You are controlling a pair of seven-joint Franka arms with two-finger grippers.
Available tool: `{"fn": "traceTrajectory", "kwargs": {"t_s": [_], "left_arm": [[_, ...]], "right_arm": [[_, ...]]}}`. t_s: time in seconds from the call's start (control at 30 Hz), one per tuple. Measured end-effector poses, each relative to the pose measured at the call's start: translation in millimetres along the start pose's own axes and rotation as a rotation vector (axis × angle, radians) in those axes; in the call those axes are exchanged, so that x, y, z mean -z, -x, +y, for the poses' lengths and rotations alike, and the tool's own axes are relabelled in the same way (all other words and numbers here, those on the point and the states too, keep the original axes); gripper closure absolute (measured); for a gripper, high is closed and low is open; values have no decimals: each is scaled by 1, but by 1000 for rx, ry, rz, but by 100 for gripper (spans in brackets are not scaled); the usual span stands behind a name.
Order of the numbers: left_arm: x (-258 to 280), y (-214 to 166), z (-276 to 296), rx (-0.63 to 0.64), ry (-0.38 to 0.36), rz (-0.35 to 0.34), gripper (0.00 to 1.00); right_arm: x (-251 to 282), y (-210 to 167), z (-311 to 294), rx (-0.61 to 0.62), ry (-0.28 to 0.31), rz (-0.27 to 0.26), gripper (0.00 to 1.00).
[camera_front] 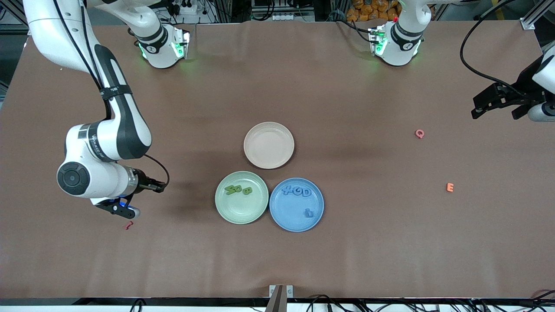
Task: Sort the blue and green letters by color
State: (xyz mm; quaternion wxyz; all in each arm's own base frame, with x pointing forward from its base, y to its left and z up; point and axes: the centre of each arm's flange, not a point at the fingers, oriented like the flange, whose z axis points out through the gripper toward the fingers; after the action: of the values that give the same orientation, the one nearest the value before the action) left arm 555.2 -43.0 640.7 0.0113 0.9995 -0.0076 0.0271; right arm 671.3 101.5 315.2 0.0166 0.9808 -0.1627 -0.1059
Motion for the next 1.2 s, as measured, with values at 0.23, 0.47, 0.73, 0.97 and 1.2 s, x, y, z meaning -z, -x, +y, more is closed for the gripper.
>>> {"fn": "traceTrajectory", "kwargs": {"t_s": [0.23, 0.47, 0.73, 0.97, 1.2], "left_arm": [[-4, -2, 0, 0, 0, -6, 0], [-11, -5, 0, 0, 0, -20, 0], [-19, -9, -3, 4, -1, -34, 0], [-21, -10, -3, 4, -1, -37, 0], [-20, -10, -2, 3, 0, -35, 0]], "right_arm": [[0, 2, 7, 48, 32, 9, 41], [-2, -7, 29, 106, 29, 2, 41], [-10, -18, 58, 159, 15, 18, 41], [-23, -20, 81, 209, 24, 46, 41], [-30, -28, 107, 269, 24, 59, 41]]}}
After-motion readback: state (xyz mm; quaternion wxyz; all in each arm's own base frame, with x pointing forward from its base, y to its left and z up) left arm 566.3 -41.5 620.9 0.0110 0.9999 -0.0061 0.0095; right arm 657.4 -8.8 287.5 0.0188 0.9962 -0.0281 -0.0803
